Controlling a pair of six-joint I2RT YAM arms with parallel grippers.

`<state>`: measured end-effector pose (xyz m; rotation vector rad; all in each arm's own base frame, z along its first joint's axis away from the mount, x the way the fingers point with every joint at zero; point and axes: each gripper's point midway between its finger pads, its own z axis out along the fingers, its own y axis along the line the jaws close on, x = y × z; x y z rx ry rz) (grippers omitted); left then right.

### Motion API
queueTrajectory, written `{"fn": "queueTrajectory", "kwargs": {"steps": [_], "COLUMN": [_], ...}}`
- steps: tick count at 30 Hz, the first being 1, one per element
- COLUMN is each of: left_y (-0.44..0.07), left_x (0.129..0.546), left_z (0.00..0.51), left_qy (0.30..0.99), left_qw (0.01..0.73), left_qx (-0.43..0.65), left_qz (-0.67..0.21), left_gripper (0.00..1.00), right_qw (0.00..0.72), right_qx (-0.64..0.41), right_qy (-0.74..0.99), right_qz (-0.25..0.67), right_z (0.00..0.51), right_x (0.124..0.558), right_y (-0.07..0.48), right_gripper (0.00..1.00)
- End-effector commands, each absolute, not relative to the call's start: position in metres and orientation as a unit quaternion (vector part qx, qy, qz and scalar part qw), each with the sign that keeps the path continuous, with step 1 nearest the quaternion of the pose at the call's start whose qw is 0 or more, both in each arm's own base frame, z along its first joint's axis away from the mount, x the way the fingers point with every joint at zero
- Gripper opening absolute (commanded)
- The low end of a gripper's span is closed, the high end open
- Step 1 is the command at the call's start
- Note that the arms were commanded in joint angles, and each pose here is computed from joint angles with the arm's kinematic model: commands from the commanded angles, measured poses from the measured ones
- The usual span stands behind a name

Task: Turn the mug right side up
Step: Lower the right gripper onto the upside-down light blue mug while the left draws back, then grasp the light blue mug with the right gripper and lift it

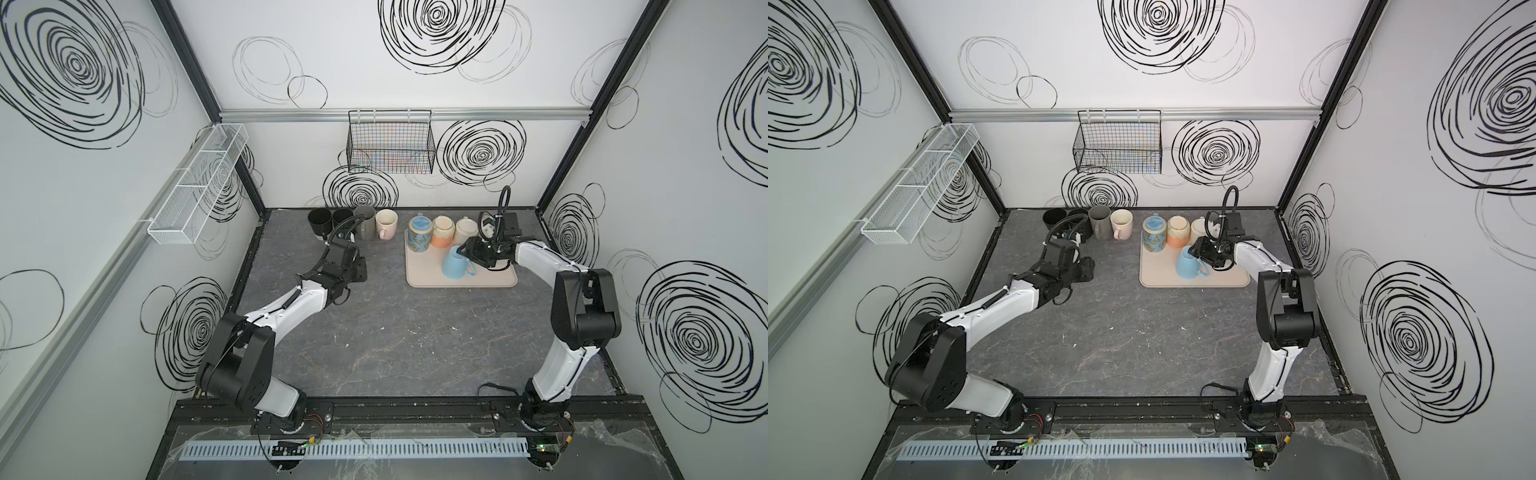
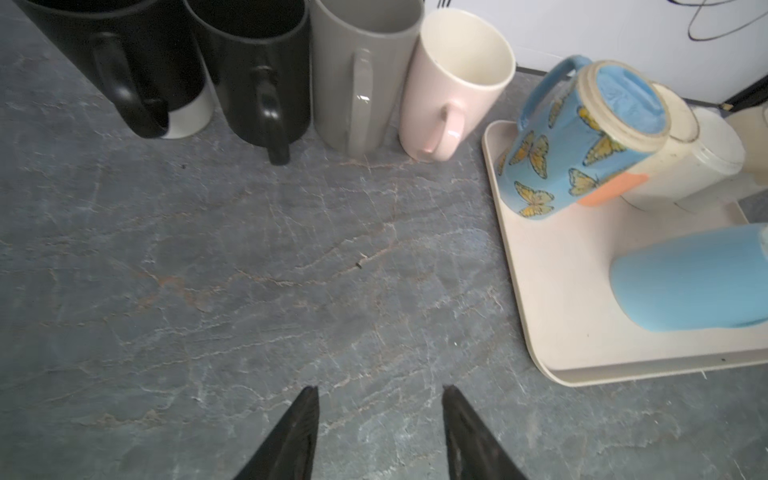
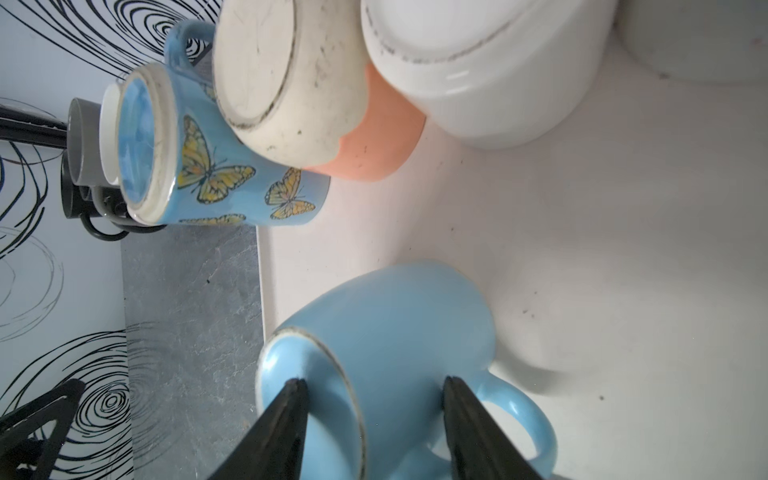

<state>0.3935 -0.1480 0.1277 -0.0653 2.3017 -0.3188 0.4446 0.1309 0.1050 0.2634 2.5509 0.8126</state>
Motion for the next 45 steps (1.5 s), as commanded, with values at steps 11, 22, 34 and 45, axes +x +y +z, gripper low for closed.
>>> {"fn": "queueTrajectory", "kwargs": {"steps": [11, 22, 34, 45], "left_y": [-0.238, -0.261, -0.27, -0.27], "left_x": [0.358, 0.361, 0.352, 0.354], "left_z": [0.126, 0.133, 0.118, 0.115], "left_qy": [0.896, 0.89, 0.893, 0.895], "left_qw": [0.398, 0.403, 0.393, 0.391], "left_qx": [0.013, 0.034, 0.024, 0.022], "left_qz": [-0.195, -0.211, -0.217, -0.213], "left_gripper": [0.51, 0.5, 0.5, 0.5], "right_qw": [0.34, 0.267, 0.231, 0.235], "right_qx": [-0.068, -0.205, -0.245, -0.217], "right_qy": [0.915, 0.94, 0.941, 0.947], "right_qz": [0.208, 0.061, 0.044, 0.008], "right_z": [0.161, 0.107, 0.083, 0.083], "right_x": [0.427, 0.406, 0.395, 0.402], "right_y": [0.12, 0.131, 0.154, 0.151], "right_gripper": [0.57, 0.61, 0.53, 0.33]}}
